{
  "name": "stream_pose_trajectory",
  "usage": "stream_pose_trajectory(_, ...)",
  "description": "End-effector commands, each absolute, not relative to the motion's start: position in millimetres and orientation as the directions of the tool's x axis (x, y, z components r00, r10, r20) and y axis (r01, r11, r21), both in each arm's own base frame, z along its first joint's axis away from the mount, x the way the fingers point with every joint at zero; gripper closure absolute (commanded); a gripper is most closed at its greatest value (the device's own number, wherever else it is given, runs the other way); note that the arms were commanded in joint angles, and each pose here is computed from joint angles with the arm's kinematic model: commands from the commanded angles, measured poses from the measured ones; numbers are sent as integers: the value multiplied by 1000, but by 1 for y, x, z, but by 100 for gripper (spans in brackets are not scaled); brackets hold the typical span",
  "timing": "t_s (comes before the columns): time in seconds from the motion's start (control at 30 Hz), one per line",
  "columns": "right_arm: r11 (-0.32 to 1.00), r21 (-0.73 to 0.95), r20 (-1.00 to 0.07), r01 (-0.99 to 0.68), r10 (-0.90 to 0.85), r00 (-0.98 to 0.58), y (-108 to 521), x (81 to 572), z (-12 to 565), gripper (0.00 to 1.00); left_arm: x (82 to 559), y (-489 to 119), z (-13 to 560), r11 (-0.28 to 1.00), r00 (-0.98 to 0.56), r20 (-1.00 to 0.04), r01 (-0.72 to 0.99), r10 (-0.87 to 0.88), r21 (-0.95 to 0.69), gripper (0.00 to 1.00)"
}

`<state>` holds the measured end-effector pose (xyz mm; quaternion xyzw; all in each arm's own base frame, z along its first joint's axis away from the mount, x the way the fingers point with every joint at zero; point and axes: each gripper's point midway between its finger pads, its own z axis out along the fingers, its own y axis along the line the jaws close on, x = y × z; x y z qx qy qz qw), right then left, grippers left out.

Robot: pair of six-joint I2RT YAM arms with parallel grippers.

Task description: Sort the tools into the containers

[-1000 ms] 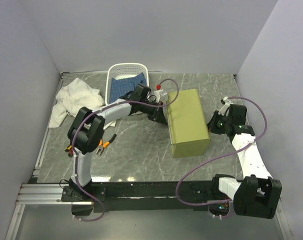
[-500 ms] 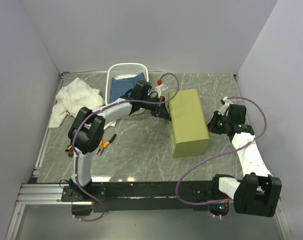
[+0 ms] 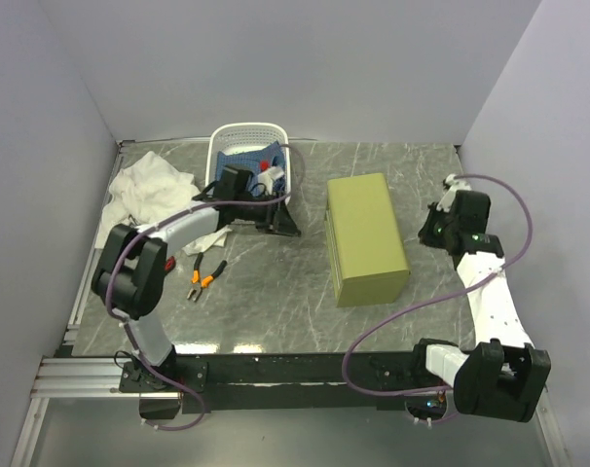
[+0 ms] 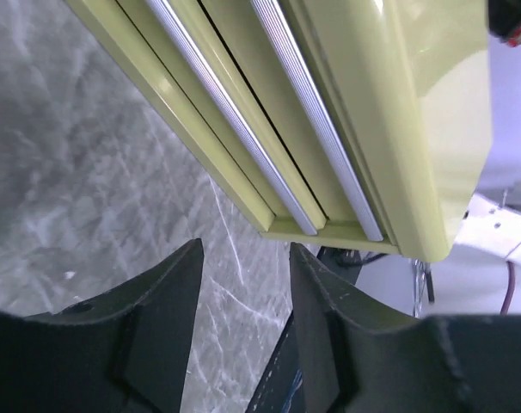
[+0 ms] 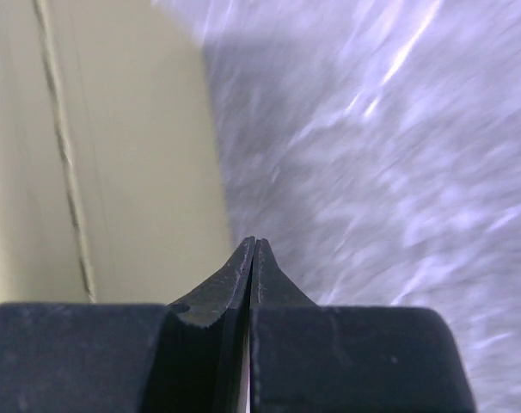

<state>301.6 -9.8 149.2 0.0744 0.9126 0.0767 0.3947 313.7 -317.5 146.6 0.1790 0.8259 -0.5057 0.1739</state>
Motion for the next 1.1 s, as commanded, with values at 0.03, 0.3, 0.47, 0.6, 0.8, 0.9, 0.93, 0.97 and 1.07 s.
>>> stream_pose_trajectory(0.03, 989, 129, -891, 77, 150, -429, -36, 352, 263, 100, 320, -316, 157, 355, -861, -507, 484, 33, -800, 48)
stream_pose_trajectory(0.3, 990, 137, -839, -38, 96, -535, -20, 366, 250, 100, 336, -353, 146, 179, -900, -433, 418, -50, -891, 47)
stream_pose_trajectory(0.47, 987, 158, -802, -38, 106, -588, -17, 359, 215, 100, 340, -363, 133, 150, -932, -355, 342, -70, -928, 47)
stream_pose_trajectory(0.6, 989, 140, -784, -52, 79, -616, -16, 351, 201, 100, 336, -372, 128, 117, -943, -328, 320, -60, -940, 47)
stream_pose_trajectory(0.8, 984, 164, -776, -66, 87, -625, -11, 349, 197, 100, 328, -394, 119, 97, -953, -302, 297, -35, -950, 48)
stream_pose_trajectory(0.9, 980, 183, -766, -82, 89, -637, -6, 347, 195, 100, 326, -406, 117, 89, -955, -297, 294, -24, -952, 48)
stream_pose_trajectory(0.93, 979, 185, -765, -83, 90, -638, -5, 347, 194, 100, 326, -408, 116, 89, -955, -294, 291, -24, -953, 48)
stream_pose_trajectory(0.97, 979, 184, -763, -83, 89, -640, -5, 346, 193, 100, 326, -410, 111, 96, -959, -282, 279, -21, -955, 48)
stream_pose_trajectory(1.07, 979, 188, -758, -84, 90, -647, -3, 344, 190, 100, 326, -416, 103, 108, -967, -254, 250, -22, -962, 48)
